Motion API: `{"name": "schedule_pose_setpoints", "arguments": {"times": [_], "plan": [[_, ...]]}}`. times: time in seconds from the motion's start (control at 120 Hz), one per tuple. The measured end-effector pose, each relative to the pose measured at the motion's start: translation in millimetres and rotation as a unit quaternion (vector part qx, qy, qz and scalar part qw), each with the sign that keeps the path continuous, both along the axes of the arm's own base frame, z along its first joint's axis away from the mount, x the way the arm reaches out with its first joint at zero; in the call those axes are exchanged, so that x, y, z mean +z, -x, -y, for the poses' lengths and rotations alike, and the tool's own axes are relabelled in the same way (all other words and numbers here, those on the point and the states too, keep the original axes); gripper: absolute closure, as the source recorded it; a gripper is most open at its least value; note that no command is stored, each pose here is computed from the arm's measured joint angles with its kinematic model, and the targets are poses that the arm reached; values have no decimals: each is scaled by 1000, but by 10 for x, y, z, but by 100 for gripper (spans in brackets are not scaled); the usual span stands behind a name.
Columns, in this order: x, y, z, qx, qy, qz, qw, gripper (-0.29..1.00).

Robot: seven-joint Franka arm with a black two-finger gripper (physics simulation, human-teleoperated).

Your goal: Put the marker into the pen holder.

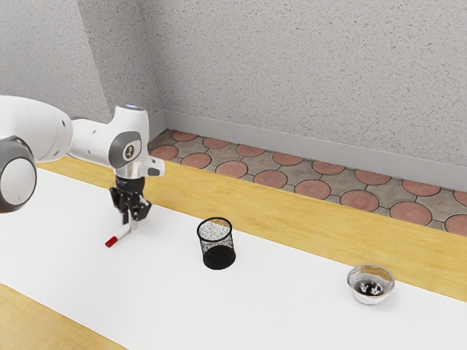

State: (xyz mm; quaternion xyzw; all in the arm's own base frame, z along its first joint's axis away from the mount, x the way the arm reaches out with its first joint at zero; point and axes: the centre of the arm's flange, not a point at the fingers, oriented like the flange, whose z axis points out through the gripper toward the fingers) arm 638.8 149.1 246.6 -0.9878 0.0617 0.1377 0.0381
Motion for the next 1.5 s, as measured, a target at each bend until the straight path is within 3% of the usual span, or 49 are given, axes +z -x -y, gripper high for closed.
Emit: {"name": "schedule_pose_setpoints", "arguments": {"times": [0.375, 0.508, 0.658, 0.783, 1.058, 1.275, 1.5], "plan": [[-23, 3, 14, -3, 12, 2, 1000, 74], [200, -51, 75, -8, 6, 24, 1000, 78], [998, -95, 543, -39, -3, 103, 994, 79], [1492, 257, 1207, -92, -4, 188, 978, 79], [2039, 890, 2444, -173, 26, 377, 910, 79], [2029, 1119, 2675, -148, 48, 426, 891, 79], [1561, 989, 2649, -109, 69, 414, 901, 79]]}}
